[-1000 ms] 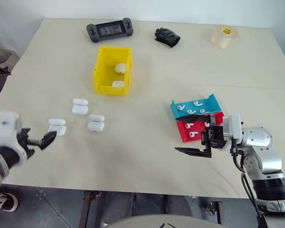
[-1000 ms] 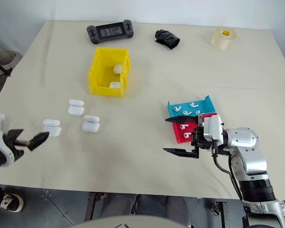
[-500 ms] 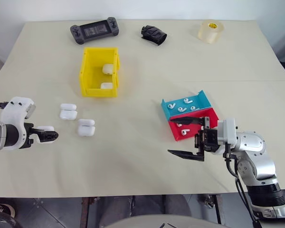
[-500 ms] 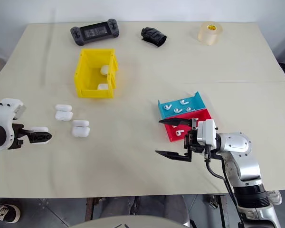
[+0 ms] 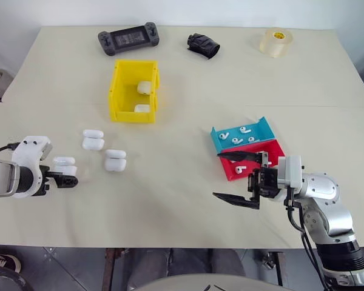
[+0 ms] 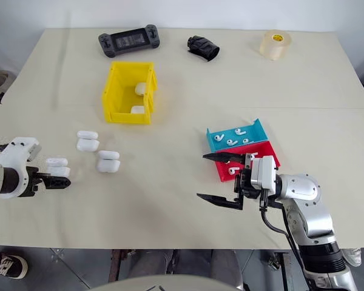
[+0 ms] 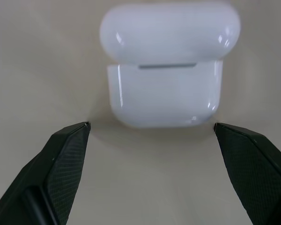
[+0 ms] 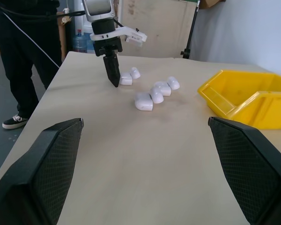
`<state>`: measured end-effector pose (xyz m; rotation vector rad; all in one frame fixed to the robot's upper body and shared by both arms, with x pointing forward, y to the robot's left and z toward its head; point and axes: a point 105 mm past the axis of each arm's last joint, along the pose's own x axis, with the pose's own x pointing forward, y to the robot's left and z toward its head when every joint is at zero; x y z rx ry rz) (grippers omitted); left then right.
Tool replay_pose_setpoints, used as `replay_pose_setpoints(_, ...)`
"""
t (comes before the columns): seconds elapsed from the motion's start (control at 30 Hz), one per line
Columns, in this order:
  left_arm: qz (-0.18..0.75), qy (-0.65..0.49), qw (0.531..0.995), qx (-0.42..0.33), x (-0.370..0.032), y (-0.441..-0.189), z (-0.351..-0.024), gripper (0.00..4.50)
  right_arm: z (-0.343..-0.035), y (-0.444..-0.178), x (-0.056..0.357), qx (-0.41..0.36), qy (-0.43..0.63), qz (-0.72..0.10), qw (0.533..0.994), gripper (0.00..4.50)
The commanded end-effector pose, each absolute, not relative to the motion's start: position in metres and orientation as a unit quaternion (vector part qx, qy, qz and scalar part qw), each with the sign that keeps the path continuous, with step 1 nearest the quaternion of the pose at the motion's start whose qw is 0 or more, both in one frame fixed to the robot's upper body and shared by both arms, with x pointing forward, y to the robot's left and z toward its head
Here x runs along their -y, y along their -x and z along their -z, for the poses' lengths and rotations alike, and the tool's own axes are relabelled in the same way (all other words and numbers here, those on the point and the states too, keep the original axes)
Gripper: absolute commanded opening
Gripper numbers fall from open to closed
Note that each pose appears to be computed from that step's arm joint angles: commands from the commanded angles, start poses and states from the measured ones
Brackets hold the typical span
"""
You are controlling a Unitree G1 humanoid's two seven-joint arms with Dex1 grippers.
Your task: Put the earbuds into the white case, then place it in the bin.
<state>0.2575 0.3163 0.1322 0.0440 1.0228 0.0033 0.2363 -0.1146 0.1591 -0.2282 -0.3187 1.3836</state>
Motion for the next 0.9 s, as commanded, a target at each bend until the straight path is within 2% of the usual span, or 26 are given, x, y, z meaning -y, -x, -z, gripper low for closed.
replay_pose_setpoints(0.03,-0.024,-0.016,0.880,-0.475,-0.323,-0.263,-0.141,4.50,-0.165,-0.230,0.111,0.163,0.105,-0.640,0.743,4.47)
replay_pose_setpoints(0.3,-0.022,-0.009,0.875,-0.483,-0.318,-0.271,-0.134,4.50,-0.165,-0.229,0.108,0.167,0.099,-0.639,0.744,4.47)
replay_pose_setpoints(0.57,-0.022,-0.016,0.867,-0.498,-0.318,-0.265,-0.125,4.50,-0.164,-0.229,0.108,0.170,0.096,-0.627,0.755,4.47)
replay_pose_setpoints(0.6,-0.020,-0.015,0.866,-0.499,-0.317,-0.264,-0.124,4.11,-0.164,-0.229,0.108,0.170,0.096,-0.625,0.755,4.50)
replay_pose_setpoints(0.77,-0.028,-0.009,0.866,-0.499,-0.320,-0.262,-0.121,2.82,-0.164,-0.229,0.108,0.171,0.096,-0.622,0.758,4.50)
replay_pose_setpoints(0.9,-0.025,-0.006,0.872,-0.490,-0.320,-0.261,-0.124,2.81,-0.165,-0.230,0.110,0.171,0.099,-0.620,0.759,4.50)
